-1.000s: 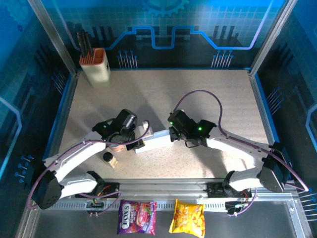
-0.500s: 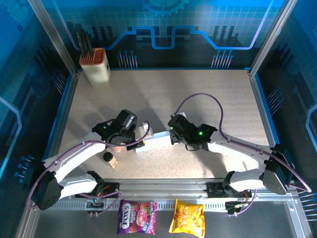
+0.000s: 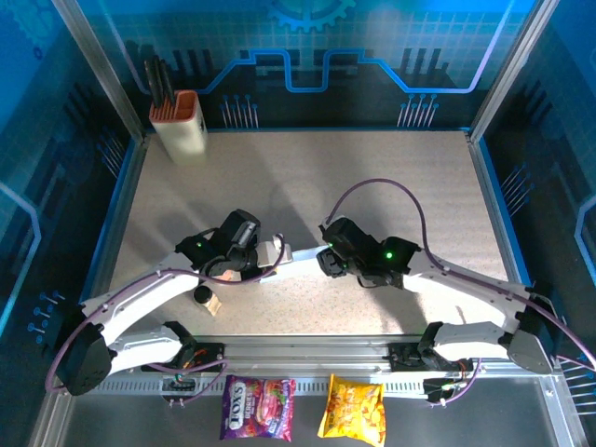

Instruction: Fold the paper box

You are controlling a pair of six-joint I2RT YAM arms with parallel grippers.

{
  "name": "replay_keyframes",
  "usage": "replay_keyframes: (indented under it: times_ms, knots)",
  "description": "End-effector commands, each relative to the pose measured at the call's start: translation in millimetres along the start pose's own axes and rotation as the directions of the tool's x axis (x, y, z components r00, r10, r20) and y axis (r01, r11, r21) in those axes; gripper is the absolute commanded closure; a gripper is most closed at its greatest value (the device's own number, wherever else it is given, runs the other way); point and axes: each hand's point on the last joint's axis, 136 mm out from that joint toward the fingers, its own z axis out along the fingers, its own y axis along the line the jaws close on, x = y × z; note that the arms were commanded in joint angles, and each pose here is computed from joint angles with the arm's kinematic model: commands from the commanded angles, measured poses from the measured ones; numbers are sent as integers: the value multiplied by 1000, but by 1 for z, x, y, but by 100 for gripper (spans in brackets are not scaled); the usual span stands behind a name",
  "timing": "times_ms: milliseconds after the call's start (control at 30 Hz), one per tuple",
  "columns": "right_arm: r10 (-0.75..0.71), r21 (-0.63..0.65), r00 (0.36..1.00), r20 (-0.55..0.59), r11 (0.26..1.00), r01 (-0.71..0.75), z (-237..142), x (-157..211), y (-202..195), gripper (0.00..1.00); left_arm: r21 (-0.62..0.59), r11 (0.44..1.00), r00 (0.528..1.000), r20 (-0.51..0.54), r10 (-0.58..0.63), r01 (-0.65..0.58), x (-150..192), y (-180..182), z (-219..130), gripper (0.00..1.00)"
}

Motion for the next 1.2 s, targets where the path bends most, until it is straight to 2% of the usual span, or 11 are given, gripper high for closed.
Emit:
replay_keyframes:
  times_ms: [0, 67, 200, 300, 467, 567, 700, 800, 1167]
  knots:
    - [-185, -93, 982, 30, 978, 187, -21, -12, 8, 46, 65, 998, 998, -57, 25, -21, 20, -17, 14, 74]
    - [-275, -149, 960, 43, 949, 279, -25, -17, 10, 43, 71, 997, 998, -53, 25, -21, 19, -18, 14, 74]
    - [-448, -288, 888, 109, 840, 459, -30, -26, 16, 45, 79, 997, 999, -45, 26, -22, 18, -20, 14, 74]
    - [-558, -368, 805, 199, 719, 589, -30, -29, 22, 43, 84, 996, 999, -37, 29, -25, 16, -21, 14, 74]
    - [-728, -418, 605, 323, 464, 781, -26, -23, 33, 35, 90, 996, 999, -29, 28, -25, 15, -22, 14, 74]
    - [-764, -438, 538, 356, 372, 818, -16, -19, 39, 32, 93, 995, 999, -25, 30, -27, 14, -22, 14, 74]
    - [-789, -453, 504, 352, 328, 829, 4, -15, 39, 31, 96, 995, 999, -19, 30, -28, 13, -23, 14, 73]
    - [-803, -445, 492, 336, 325, 835, 21, -13, 36, 32, 96, 995, 999, -17, 30, -29, 13, -23, 14, 73]
    - [-837, -434, 465, 290, 318, 843, 45, 0, 24, 52, 89, 996, 999, -15, 30, -29, 12, -21, 15, 73]
